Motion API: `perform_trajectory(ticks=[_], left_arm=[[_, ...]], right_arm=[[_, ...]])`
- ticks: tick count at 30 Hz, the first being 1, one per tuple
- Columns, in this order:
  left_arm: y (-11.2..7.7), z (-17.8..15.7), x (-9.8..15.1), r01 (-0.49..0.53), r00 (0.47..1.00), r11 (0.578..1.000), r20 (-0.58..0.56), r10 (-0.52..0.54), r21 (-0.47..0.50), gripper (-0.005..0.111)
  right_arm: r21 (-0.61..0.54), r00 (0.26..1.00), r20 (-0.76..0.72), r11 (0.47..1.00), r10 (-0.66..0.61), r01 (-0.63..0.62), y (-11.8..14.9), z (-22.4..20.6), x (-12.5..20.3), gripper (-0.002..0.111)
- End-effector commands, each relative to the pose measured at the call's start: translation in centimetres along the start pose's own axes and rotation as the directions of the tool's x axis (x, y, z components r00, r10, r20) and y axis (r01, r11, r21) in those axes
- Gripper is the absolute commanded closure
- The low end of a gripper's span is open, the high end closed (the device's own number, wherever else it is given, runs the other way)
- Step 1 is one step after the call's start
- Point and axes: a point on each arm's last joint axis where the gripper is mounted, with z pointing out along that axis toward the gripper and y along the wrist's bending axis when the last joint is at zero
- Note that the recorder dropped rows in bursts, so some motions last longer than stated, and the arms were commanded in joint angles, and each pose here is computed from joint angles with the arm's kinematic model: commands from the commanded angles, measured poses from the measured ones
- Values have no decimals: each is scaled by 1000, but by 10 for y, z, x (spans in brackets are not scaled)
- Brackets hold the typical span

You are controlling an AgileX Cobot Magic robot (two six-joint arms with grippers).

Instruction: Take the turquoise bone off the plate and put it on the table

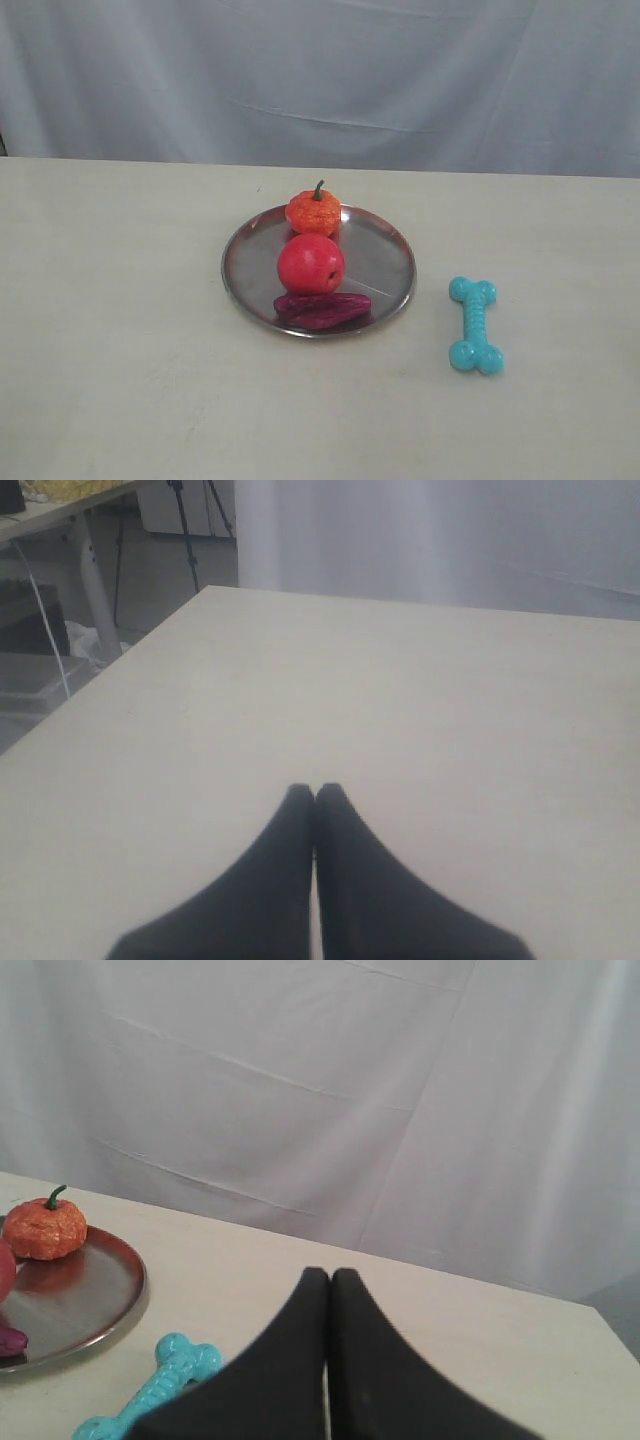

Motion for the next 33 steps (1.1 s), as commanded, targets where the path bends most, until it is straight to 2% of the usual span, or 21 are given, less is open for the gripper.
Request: perform_trajectory(ticks=[1,8,15,17,20,23,28,33], left_arm=[[0,0,0,4,1000,1000,4,-4,0,107],[0,0,0,4,1000,1000,4,-4,0,107],[0,0,0,4,1000,1000,4,-4,0,107],[0,0,0,4,1000,1000,4,-4,0,107],[0,0,0,4,1000,1000,4,-4,0,107],[0,0,0,4,1000,1000,4,-4,0,107],[0,0,0,4,1000,1000,4,-4,0,107],[0,0,0,4,1000,1000,4,-4,0,107]], right_arm=[[7,999,8,999,-44,44,0,0,1,109],[-1,999,31,1000,-12,12,0,0,-2,109],[-59,967,31,967,252,-249,5,0,-3,109],[-65,959,31,958,280,-278,5,0,-3,109],[-63,961,10,959,278,-276,7,2,6,109],[-57,961,-12,959,277,-277,12,7,31,109],[-106,969,-66,964,240,-245,15,7,35,109],[-103,951,-243,970,189,-219,18,4,51,109]])
